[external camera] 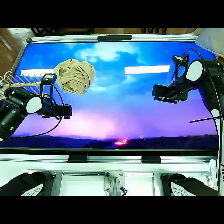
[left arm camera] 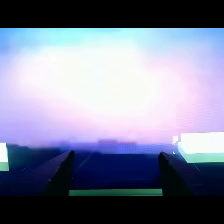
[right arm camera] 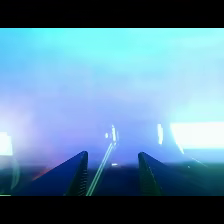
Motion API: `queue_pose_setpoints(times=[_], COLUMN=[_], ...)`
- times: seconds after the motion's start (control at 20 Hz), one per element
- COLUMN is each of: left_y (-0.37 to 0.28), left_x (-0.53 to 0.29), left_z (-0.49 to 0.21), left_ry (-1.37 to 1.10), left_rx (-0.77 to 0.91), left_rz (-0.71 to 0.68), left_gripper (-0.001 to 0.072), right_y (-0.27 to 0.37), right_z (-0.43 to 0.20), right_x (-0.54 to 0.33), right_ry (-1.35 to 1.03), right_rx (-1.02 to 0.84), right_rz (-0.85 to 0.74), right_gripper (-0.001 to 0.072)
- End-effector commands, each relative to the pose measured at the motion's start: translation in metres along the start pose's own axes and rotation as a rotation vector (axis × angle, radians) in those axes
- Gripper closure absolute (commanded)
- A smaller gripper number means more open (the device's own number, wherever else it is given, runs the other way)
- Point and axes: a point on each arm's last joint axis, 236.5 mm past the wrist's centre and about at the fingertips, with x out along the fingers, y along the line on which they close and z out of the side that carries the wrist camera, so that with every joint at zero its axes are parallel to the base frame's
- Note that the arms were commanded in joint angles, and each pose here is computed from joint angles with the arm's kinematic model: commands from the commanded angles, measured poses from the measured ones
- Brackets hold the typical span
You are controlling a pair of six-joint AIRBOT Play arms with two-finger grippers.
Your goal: Fold the shirts.
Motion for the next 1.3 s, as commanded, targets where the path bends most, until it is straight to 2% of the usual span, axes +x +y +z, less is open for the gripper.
queue_pose_setpoints(times=[0.0,1.05,1.25], left_y=[0.0,0.0,-0.013], left_x=[0.0,0.0,-0.001], left_z=[0.0,0.0,0.032], left_ry=[0.0,-0.001,-0.133], left_rx=[-0.001,-0.002,-0.022], left_rz=[0.0,0.0,-0.057], left_gripper=[0.0102,0.0102,0.0102], right_y=[0.0,0.002,0.0], right_z=[0.0,0.01,0.001], right_x=[0.0,0.0,0.0], right_ry=[0.001,-0.04,-0.003], right_rx=[-0.001,-0.001,-0.065], right_rz=[0.0,0.007,-0.003], right_gripper=[0.0264,0.0265,0.0265])
